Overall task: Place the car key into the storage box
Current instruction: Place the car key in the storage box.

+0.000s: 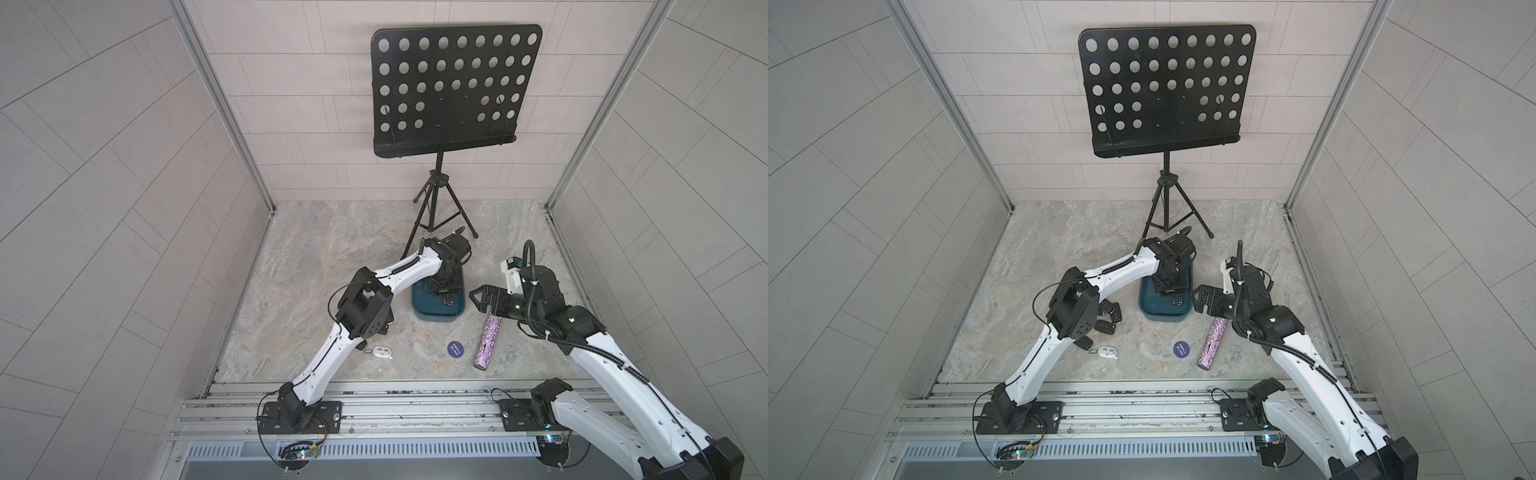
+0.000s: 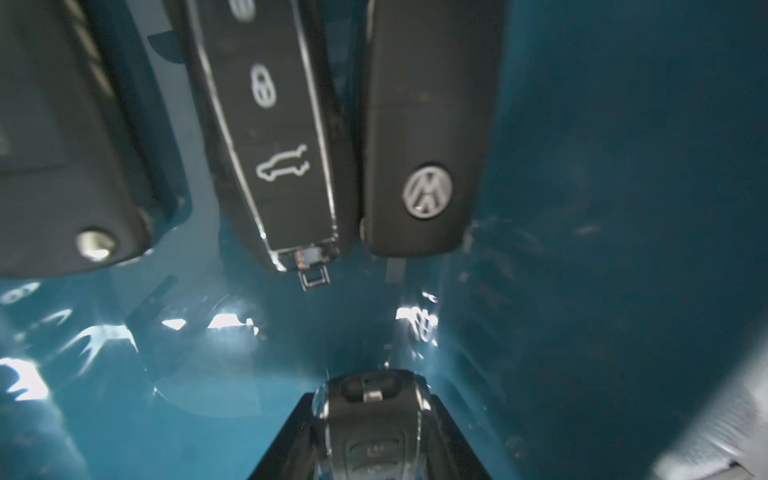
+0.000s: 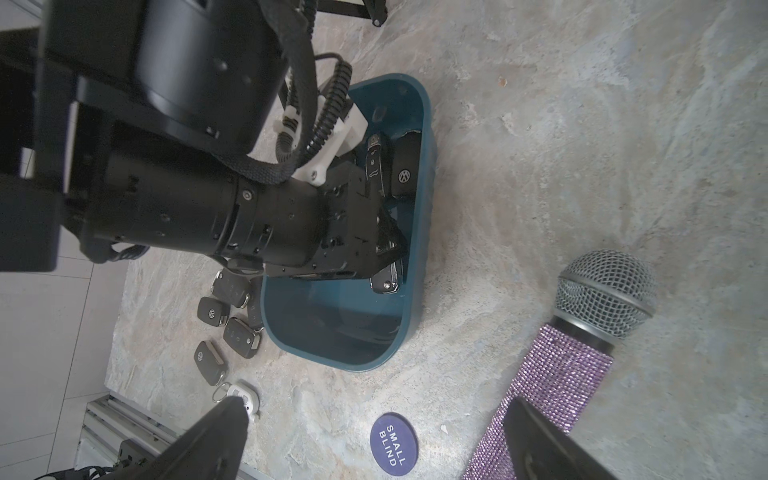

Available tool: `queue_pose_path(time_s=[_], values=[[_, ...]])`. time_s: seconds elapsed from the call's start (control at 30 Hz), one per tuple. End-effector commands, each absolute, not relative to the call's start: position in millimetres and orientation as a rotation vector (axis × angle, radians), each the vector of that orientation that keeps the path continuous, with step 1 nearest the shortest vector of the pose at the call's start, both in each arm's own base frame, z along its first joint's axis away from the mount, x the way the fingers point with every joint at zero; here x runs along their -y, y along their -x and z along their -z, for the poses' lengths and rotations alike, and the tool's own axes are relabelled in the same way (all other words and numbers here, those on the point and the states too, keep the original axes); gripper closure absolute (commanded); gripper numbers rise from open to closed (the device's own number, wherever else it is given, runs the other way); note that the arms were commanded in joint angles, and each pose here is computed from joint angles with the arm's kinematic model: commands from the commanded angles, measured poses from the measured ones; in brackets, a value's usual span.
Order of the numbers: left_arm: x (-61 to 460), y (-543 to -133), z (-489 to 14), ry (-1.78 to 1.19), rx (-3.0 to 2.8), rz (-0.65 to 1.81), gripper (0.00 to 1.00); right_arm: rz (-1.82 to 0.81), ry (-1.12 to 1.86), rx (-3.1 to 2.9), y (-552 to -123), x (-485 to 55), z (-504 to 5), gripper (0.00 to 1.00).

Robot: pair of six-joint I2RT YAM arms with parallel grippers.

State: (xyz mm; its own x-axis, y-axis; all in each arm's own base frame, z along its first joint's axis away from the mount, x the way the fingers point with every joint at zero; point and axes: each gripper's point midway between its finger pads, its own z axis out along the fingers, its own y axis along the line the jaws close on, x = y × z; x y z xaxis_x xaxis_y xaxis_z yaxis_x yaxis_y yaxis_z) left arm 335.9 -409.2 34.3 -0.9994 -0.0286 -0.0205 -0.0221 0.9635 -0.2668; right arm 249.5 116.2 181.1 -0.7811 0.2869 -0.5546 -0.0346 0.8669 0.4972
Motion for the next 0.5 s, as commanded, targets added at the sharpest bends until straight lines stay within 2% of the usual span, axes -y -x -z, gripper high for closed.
queue_pose_path(time_s=[0.0,0.2,0.47], values=[[408.2,-334.9,-34.4,0.008,-3.097,0.381,0.61,-0.641,-0.197,-2.404,-245.1,-112.4,-176.9,0.0],[409.5,-336.4,-23.4,0.019,-3.108,0.365,0.6,-0.635,-0.191,-2.406,-244.0,-111.0,-177.1,0.0],[415.0,-338.4,-33.1,0.022,-3.094,0.404,0.47,-0.639,-0.163,-2.407,-244.3,-112.6,-179.2,0.0]])
